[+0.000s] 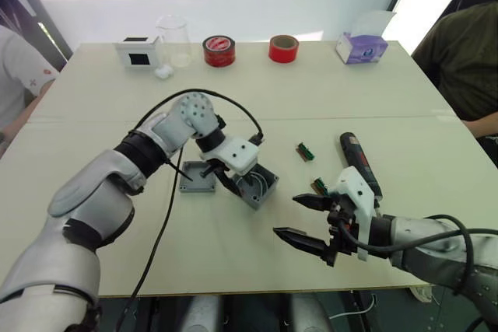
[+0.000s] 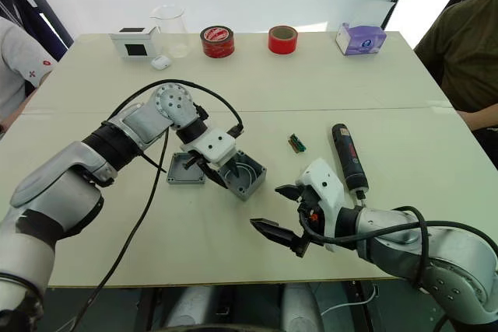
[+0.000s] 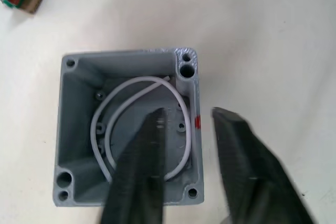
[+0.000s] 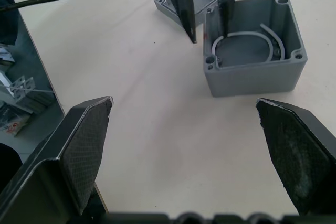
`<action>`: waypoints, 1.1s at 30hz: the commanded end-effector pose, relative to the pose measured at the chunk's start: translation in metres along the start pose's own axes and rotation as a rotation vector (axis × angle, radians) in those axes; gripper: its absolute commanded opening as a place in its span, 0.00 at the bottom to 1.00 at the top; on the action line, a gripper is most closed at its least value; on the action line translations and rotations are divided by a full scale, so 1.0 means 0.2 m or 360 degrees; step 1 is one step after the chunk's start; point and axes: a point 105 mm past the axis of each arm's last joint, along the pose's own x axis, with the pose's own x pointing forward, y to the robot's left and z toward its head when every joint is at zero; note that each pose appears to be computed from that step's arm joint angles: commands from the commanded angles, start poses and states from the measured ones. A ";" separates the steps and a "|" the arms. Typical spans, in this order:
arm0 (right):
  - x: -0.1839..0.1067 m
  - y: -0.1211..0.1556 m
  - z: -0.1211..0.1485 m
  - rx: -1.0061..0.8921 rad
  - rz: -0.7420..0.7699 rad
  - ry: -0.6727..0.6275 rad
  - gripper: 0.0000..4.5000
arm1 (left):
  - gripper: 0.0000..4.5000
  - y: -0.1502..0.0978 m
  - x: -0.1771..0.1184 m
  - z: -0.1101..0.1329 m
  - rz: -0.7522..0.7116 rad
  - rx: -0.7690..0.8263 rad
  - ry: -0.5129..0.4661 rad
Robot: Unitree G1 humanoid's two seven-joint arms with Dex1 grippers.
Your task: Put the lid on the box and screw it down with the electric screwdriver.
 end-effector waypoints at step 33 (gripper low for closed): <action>0.24 0.02 0.25 -0.0790 0.0254 -0.0048 1.00 | 0.90 -0.45 -0.45 -0.48 0.1503 -0.2652 0.0223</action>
